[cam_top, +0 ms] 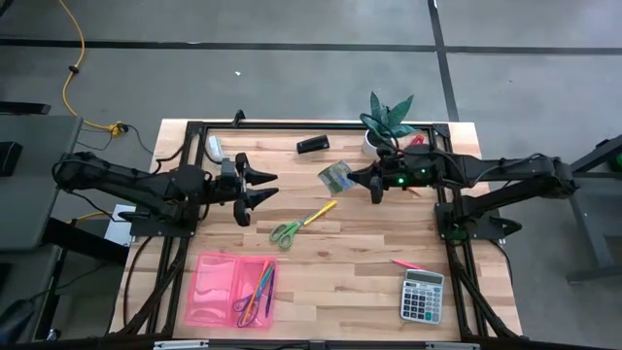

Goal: Pack school essentials
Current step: Put the crayon box into the supply box

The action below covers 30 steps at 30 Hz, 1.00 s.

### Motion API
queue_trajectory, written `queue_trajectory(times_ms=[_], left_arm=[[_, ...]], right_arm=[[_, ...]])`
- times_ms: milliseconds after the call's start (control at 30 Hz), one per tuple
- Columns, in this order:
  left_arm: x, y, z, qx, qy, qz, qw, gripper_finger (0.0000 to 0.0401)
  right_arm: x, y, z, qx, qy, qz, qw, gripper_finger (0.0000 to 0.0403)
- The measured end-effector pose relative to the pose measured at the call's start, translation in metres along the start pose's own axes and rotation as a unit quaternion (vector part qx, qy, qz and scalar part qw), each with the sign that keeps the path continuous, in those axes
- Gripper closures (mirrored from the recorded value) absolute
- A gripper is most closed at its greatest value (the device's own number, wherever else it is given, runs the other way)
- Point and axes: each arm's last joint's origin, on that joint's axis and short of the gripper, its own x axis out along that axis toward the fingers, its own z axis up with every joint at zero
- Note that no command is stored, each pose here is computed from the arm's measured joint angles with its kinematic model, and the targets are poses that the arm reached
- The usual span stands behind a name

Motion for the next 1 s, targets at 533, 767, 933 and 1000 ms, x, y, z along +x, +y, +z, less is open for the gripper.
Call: queue_trajectory(times_ms=[533, 767, 933, 1000], left_arm=[[-0.007, -0.004, 0.016, -0.02, -0.023, -0.05, 0.998, 0.0229], [-0.023, -0.002, 0.033, -0.032, -0.064, -0.042, 0.997, 0.0229], [-0.025, -0.002, 0.035, -0.034, -0.066, -0.046, 0.996, 0.0229], [-0.025, -0.002, 0.035, -0.033, -0.066, -0.049, 0.996, 0.0229]], right_arm=[[0.041, 0.008, -0.03, -0.011, 0.094, 0.031, 0.995, 0.0403], [0.082, 0.029, -0.072, -0.008, 0.124, 0.078, 0.989, 0.0403], [0.108, 0.046, -0.1, 0.033, 0.103, 0.12, 0.987, 0.0403], [0.117, 0.05, -0.111, 0.061, 0.085, 0.125, 0.987, 0.0403]])
